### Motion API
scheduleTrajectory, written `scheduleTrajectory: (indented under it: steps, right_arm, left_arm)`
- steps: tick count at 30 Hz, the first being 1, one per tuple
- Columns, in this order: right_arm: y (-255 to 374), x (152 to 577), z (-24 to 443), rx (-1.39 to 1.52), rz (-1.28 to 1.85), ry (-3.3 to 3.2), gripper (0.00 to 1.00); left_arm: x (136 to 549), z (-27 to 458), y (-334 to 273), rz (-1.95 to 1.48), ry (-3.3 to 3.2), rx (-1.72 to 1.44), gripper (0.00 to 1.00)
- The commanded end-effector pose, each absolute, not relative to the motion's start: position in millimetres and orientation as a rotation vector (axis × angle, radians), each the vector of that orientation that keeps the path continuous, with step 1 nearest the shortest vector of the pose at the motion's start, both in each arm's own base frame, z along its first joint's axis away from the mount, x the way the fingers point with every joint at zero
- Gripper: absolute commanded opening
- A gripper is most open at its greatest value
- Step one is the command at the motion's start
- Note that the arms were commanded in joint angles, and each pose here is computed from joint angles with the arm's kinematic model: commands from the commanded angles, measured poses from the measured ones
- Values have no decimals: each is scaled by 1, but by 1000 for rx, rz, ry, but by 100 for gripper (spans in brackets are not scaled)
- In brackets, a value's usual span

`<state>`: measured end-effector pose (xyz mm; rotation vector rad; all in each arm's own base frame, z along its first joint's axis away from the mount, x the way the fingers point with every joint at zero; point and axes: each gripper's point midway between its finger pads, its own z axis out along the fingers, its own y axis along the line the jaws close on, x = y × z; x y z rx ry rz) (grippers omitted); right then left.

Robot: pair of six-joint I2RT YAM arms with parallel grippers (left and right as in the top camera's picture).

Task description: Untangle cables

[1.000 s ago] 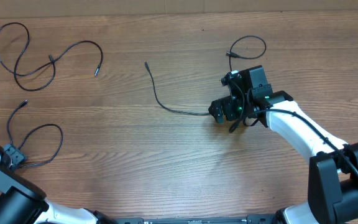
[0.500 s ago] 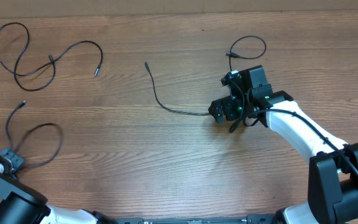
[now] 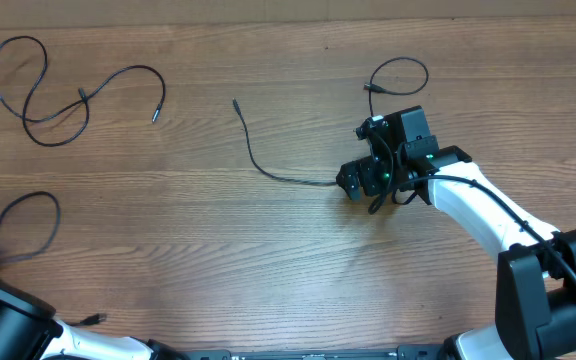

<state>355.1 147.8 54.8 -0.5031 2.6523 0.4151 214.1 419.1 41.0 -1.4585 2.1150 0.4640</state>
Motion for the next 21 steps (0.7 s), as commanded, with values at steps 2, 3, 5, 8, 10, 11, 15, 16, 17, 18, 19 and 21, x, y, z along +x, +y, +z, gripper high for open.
scheduleTrajectory:
  steps: [2, 3, 5, 8, 10, 11, 15, 16, 17, 18, 19, 21]
  right_arm:
    - [148, 357, 54, -498, 422, 2653, 100]
    - [148, 357, 54, -499, 421, 2652, 100]
    - [148, 357, 54, -498, 422, 2652, 100]
    - [148, 357, 54, -498, 421, 2652, 100]
    - [148, 357, 54, -498, 421, 2652, 100]
    - [148, 357, 54, -498, 422, 2652, 100]
    - [148, 357, 54, -498, 421, 2652, 100]
    - [148, 357, 54, -498, 421, 2652, 100]
    - [148, 357, 54, -498, 422, 2652, 100]
    - [148, 357, 54, -498, 421, 2652, 100]
    - [148, 357, 54, -498, 421, 2652, 100]
    - [148, 357, 54, -498, 422, 2653, 100]
  left_arm:
    - [234, 114, 467, 540, 1901, -1426, 4]
    - [237, 125, 472, 552, 1885, -1406, 4]
    - [244, 145, 481, 576, 1864, -1364, 4]
    - [247, 162, 485, 592, 1870, -1334, 4]
    - [247, 162, 484, 587, 1879, -1339, 4]
    - [247, 160, 482, 582, 1889, -1344, 4]
    - [247, 151, 473, 549, 1936, -1356, 4]
    - [250, 152, 471, 537, 1952, -1331, 4]
    - [254, 155, 470, 525, 1962, -1308, 4]
    - [259, 160, 469, 509, 1966, -1283, 4]
    - [266, 167, 468, 484, 1970, -1244, 4]
    - [284, 187, 465, 419, 1974, -1138, 4]
